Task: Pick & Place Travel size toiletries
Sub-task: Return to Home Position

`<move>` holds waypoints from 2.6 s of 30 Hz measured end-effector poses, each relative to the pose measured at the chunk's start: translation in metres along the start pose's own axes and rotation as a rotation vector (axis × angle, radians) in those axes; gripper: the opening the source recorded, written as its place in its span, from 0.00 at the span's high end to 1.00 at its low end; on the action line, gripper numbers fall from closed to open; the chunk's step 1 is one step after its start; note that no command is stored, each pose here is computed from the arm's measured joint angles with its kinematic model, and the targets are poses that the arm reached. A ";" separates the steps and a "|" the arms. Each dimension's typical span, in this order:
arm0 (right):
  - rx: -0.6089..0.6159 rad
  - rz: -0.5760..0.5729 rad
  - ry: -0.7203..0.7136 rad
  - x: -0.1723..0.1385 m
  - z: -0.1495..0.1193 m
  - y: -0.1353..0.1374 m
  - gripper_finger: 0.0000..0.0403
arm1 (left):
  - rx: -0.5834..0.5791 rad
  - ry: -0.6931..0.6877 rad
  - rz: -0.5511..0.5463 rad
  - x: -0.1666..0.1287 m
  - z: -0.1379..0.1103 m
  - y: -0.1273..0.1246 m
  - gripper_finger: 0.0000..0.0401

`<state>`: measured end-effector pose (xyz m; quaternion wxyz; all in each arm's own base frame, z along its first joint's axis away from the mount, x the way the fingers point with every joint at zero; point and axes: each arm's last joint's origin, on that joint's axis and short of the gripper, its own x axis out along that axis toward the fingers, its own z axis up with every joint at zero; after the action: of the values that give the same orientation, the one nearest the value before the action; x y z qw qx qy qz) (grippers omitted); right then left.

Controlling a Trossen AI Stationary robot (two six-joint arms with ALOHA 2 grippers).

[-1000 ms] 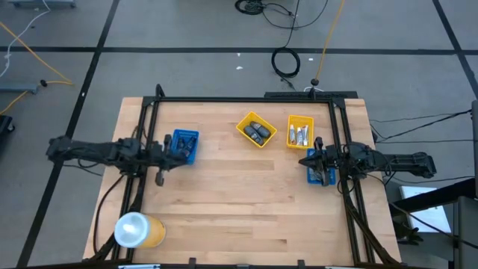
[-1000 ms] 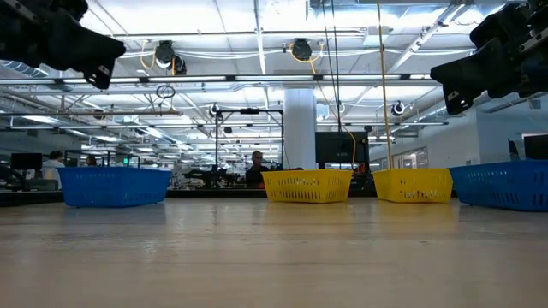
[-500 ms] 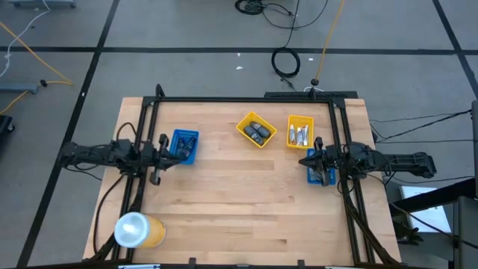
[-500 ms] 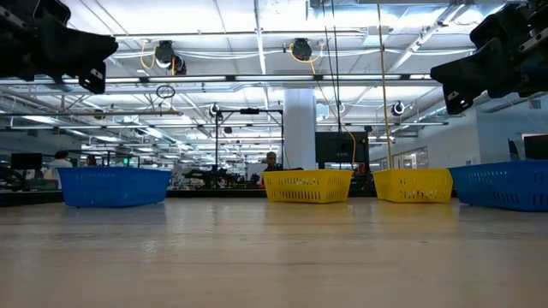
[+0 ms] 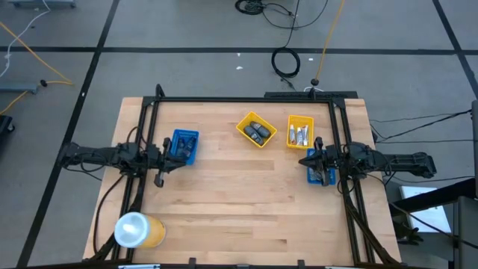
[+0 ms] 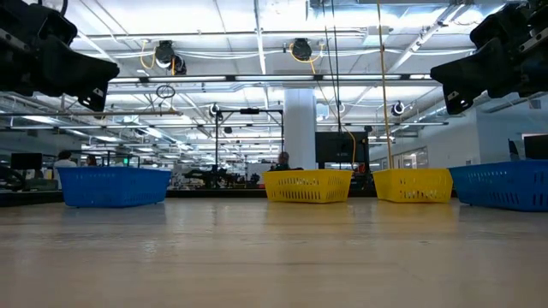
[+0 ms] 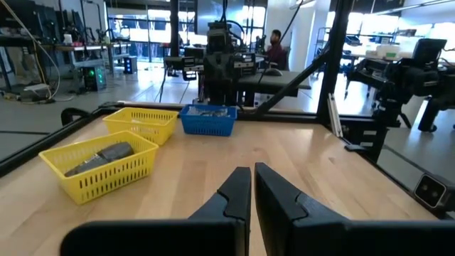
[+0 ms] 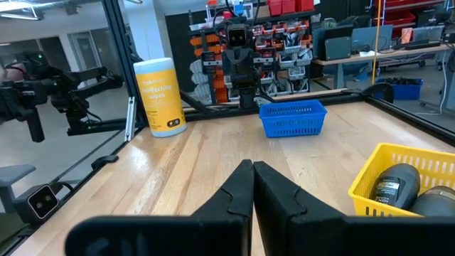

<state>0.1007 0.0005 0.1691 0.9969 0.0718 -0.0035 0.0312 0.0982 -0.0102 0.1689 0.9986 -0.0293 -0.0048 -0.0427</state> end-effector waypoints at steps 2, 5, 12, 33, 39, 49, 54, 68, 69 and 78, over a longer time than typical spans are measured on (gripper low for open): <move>0.000 0.000 0.000 0.000 0.000 0.000 0.99 | 0.000 -0.004 0.000 0.000 0.000 0.000 0.95; 0.000 0.000 0.000 0.000 0.000 0.000 0.99 | 0.000 -0.004 0.000 0.000 0.000 0.000 0.95; 0.000 0.000 0.000 0.000 0.000 0.000 0.99 | -0.009 -0.005 0.000 0.000 0.000 0.000 0.95; 0.000 0.000 0.000 0.000 0.000 0.000 0.99 | 0.086 -0.010 0.111 -0.002 0.002 0.011 0.95; 0.000 0.000 0.000 0.000 0.000 0.000 0.99 | 0.082 -0.057 0.120 -0.002 0.005 0.011 0.95; 0.000 0.000 0.000 0.000 0.000 0.000 0.99 | 0.057 -0.024 0.115 -0.002 0.002 0.011 0.96; 0.000 0.000 0.000 0.000 0.000 0.000 0.99 | 0.046 -0.013 0.103 -0.002 0.002 0.010 0.99; 0.000 0.000 0.000 0.000 0.000 0.000 0.99 | 0.079 -0.006 0.104 -0.002 0.001 0.010 0.97; 0.000 0.000 0.000 0.000 0.000 0.000 0.99 | 0.079 -0.007 0.104 -0.002 0.001 0.010 0.97; 0.000 0.000 0.000 0.000 0.000 0.000 0.99 | 0.081 -0.033 0.107 -0.001 0.003 0.010 0.97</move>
<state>0.1007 0.0005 0.1691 0.9969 0.0718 -0.0033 0.0314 0.0975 0.0002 0.1714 0.9996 0.0102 -0.0215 0.0117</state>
